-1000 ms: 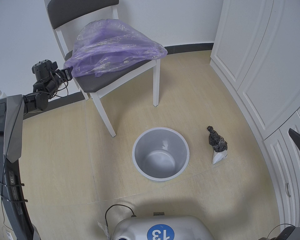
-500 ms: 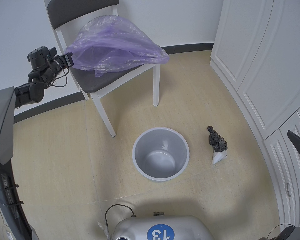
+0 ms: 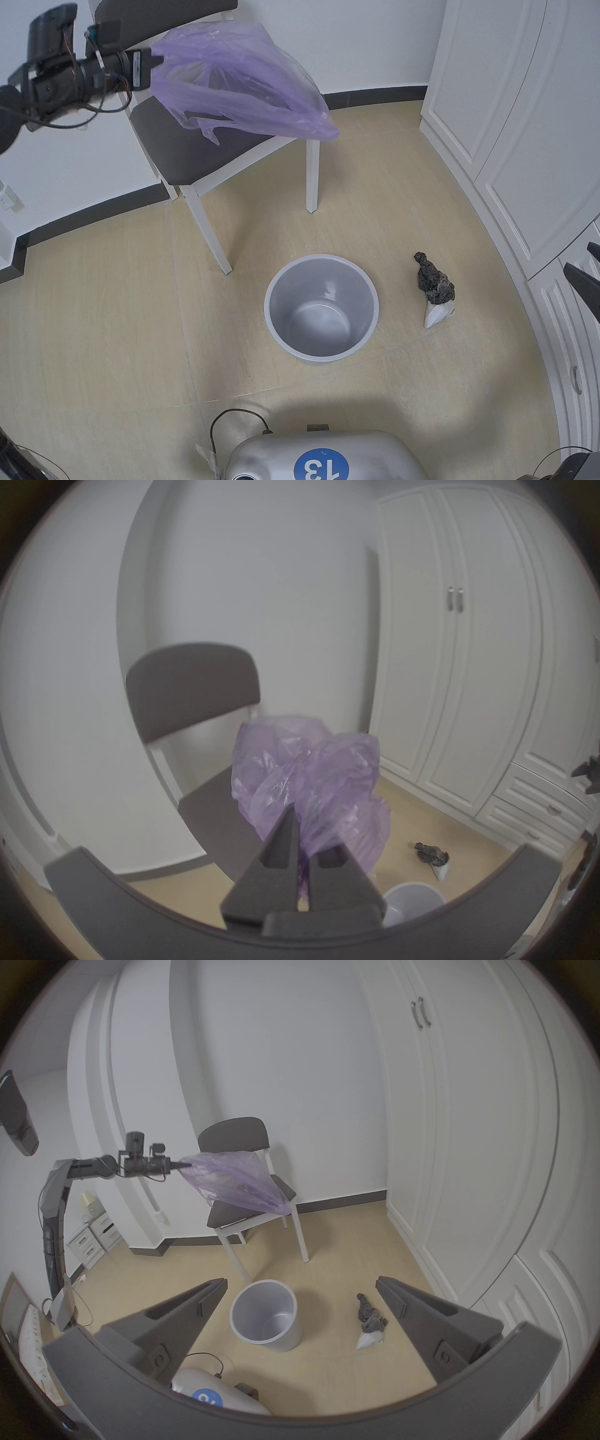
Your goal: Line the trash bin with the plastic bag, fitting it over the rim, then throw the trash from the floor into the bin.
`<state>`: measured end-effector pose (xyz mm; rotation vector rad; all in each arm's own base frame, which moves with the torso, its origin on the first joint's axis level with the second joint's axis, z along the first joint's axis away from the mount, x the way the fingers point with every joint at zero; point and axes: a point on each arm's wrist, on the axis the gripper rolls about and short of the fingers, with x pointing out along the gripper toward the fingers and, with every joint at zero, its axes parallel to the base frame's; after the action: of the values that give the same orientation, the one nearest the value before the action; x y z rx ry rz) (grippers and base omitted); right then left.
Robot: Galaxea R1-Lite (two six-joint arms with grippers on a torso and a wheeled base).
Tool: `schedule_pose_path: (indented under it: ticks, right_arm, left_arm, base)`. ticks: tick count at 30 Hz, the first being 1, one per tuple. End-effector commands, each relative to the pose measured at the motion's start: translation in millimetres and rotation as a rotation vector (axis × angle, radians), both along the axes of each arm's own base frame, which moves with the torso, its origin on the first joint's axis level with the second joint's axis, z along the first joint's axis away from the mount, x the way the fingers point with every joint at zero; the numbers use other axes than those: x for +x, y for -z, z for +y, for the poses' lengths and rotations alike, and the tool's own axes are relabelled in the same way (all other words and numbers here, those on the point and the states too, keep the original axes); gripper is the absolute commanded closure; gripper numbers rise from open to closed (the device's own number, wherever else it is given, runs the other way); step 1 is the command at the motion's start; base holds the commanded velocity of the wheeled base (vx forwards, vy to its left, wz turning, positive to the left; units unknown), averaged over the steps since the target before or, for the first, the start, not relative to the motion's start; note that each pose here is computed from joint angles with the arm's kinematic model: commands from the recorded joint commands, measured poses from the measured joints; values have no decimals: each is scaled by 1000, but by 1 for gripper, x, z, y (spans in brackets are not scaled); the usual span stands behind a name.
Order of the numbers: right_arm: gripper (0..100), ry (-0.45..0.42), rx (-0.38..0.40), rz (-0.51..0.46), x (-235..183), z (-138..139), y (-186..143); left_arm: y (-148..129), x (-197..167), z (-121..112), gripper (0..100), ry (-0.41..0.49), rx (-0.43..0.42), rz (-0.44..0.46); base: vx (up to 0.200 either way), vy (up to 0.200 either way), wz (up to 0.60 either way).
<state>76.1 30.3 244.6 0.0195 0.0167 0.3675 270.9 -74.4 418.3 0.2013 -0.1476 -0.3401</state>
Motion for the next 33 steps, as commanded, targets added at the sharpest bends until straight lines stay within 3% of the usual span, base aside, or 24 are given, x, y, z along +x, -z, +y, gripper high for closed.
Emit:
schedule_pose_path:
  ticks: [1,8,11,17,24,29,33]
  right_arm:
    - [0,-59,-5,24,6,8,0]
    - [0,-111,-17,46,21,21,-4]
    - [0,-123,-25,60,32,30,-3]
    - [0,-124,-8,56,44,38,1]
    - [0,-152,20,131,56,50,14]
    - [0,-142,56,136,72,60,19]
    - [0,-150,39,174,78,71,30]
  left_arm:
    - [-39,-79,1,100,50,11,-145]
    - [-56,-112,-22,100,108,39,-167]
    - [-52,-108,-38,100,151,53,-139]
    - [-51,-114,-53,100,209,59,-137]
    - [-51,-133,-70,100,313,52,-131]
    - [-48,-136,-73,100,335,66,-116]
    - [-49,-142,-76,100,364,62,-119]
  base:
    - [0,0,0]
    - [0,0,0]
    - [0,0,0]
    - [0,0,0]
    - [0,0,0]
    - [0,0,0]
    - [0,0,0]
